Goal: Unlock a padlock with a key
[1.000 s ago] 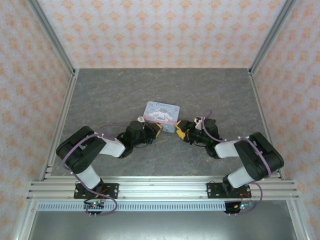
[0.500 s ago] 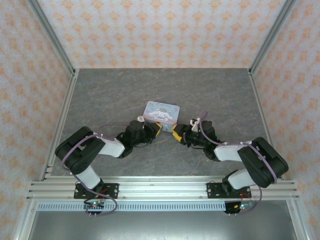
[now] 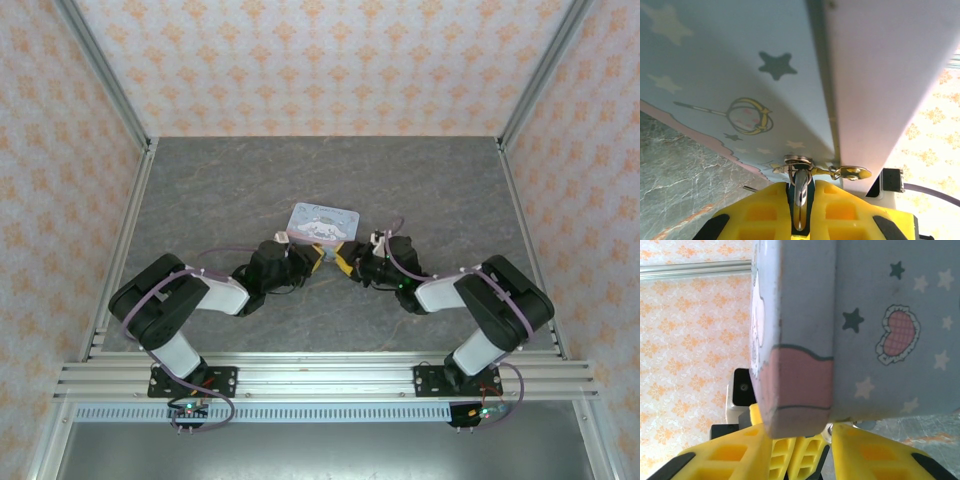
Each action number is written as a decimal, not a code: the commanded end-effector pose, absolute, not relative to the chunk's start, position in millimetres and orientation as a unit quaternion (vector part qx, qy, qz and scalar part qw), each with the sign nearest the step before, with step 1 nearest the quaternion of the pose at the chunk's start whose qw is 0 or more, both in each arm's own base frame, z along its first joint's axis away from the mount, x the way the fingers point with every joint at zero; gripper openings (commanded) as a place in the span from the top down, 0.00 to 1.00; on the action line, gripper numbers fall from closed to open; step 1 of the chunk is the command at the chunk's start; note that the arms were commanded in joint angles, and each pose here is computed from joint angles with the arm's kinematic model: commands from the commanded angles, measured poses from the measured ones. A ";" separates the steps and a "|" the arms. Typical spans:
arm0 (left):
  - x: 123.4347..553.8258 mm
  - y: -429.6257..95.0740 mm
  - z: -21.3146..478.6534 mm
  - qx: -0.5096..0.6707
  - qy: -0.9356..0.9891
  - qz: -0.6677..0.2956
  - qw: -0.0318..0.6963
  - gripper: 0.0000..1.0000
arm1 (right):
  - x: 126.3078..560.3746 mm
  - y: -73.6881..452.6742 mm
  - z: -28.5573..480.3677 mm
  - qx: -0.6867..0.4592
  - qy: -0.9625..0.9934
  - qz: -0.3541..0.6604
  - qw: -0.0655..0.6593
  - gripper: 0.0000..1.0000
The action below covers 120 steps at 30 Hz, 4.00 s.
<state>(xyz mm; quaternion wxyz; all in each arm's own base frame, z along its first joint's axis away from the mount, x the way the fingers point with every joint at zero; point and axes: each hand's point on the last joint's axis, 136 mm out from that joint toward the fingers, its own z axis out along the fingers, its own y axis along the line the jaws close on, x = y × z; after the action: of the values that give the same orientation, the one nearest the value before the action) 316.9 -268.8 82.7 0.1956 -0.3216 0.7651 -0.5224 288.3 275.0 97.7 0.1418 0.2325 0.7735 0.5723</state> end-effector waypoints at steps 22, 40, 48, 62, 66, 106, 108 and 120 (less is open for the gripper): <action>320.3 -277.9 112.7 -0.296 0.747 -0.557 0.209 1.00 | 298.2 289.2 101.2 0.224 0.763 0.589 0.144 0.76; 319.5 -281.0 112.4 -0.293 0.745 -0.563 0.203 1.00 | 299.9 292.1 101.8 0.223 0.755 0.600 0.142 1.00; 319.8 -294.5 121.5 -0.290 0.723 -0.599 0.186 1.00 | 308.2 305.1 128.4 0.159 0.743 0.626 0.177 1.00; 320.5 -294.5 103.8 -0.281 0.743 -0.572 0.202 1.00 | 320.4 315.0 127.1 0.174 0.730 0.640 0.162 1.00; 320.0 -290.5 98.4 -0.262 0.760 -0.552 0.224 1.00 | 317.6 311.7 123.7 0.182 0.741 0.627 0.158 1.00; 285.4 -270.8 17.9 -0.027 0.905 -0.367 0.211 1.00 | 282.2 277.5 123.8 0.191 0.811 0.533 0.148 0.44; 285.1 -270.6 17.5 -0.027 0.907 -0.365 0.209 0.94 | 282.0 280.8 123.0 0.188 0.809 0.538 0.140 0.45; 279.7 -251.7 58.0 -0.038 0.900 -0.360 0.244 0.23 | 274.0 285.7 93.7 0.202 0.813 0.534 0.116 0.47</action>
<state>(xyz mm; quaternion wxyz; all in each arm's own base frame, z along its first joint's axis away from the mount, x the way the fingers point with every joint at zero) 284.9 -264.8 53.9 0.2392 -0.0293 0.8930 -0.3801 283.6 289.1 126.0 0.1392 0.1882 0.7906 0.5658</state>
